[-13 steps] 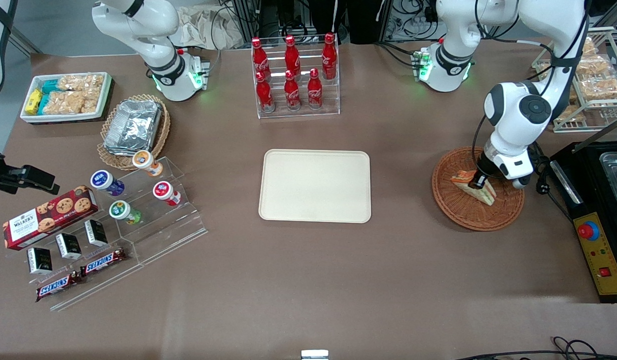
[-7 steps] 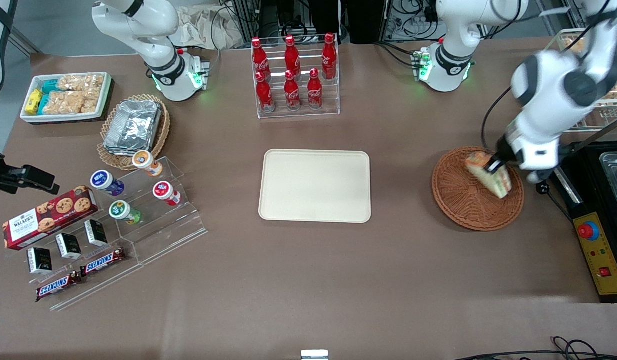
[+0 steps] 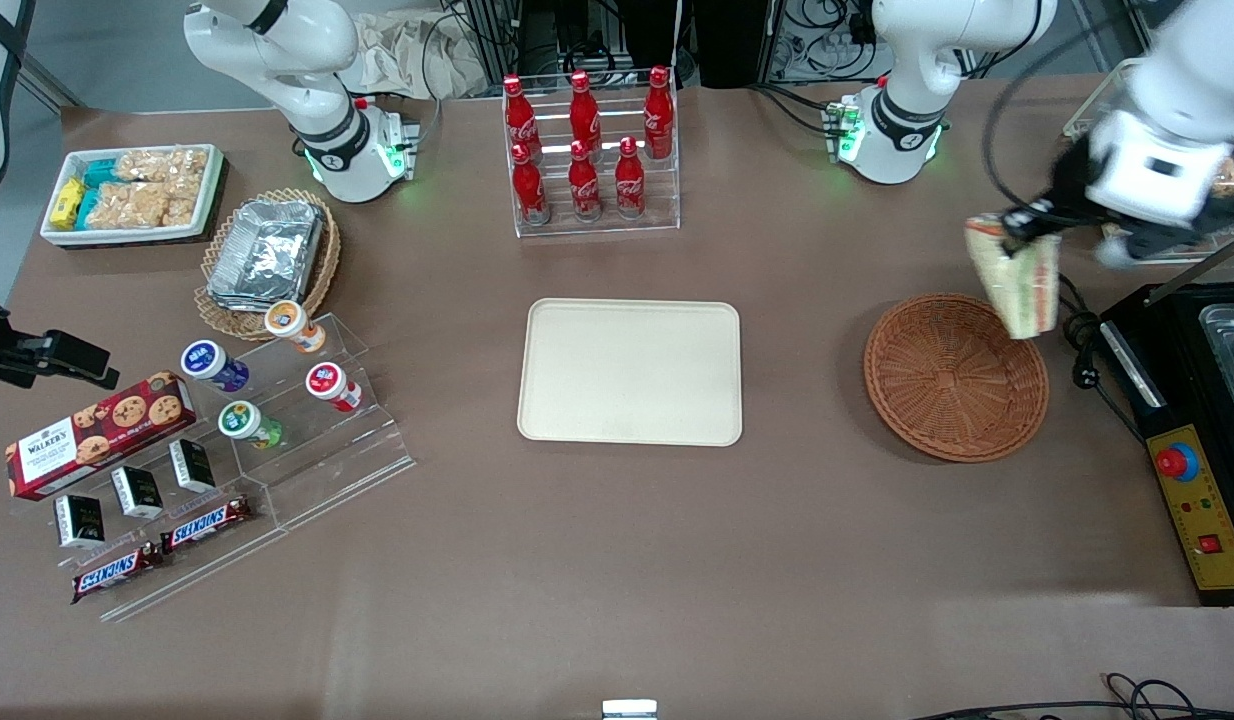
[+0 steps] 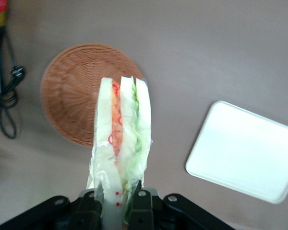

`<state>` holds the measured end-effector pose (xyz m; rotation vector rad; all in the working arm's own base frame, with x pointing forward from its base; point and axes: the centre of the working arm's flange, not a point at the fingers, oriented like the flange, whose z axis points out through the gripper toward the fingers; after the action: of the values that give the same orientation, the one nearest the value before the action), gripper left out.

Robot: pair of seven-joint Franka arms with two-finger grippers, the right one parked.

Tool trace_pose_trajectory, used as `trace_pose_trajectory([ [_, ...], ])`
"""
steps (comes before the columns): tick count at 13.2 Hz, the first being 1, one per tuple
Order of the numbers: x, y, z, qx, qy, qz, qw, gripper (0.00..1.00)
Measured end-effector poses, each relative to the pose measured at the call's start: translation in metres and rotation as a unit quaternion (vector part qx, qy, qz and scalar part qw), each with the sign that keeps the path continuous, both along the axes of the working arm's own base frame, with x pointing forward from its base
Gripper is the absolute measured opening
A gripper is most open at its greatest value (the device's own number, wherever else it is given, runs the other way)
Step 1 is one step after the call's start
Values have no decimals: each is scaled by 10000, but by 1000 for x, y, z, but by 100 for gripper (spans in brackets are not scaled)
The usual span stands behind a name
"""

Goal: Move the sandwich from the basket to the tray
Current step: 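Lift the sandwich up out of the basket with the left gripper, then carry the sandwich over the cream tray and lower it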

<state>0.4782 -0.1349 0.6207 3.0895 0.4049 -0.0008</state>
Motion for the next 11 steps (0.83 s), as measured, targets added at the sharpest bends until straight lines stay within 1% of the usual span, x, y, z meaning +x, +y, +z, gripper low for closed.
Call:
trace_pose_trajectory([
  [1,-5,-38,3,21,-38,-237,9997,20],
  [2,-11,-75,0,49,-22,-348,9994,20],
  [4,-23,-140,-23,102,115,-479,9987,20],
  [5,-26,-165,-38,87,164,-543,9984,20],
  [7,-24,-197,-74,26,295,-665,9973,20],
  [8,-21,-209,-99,-59,273,-632,9976,20],
  [9,-20,-219,-129,-178,183,-555,9981,20],
  [10,-25,-229,-165,-314,49,-520,9981,20],
  [11,-34,-236,-203,-445,-81,-509,9977,20],
])
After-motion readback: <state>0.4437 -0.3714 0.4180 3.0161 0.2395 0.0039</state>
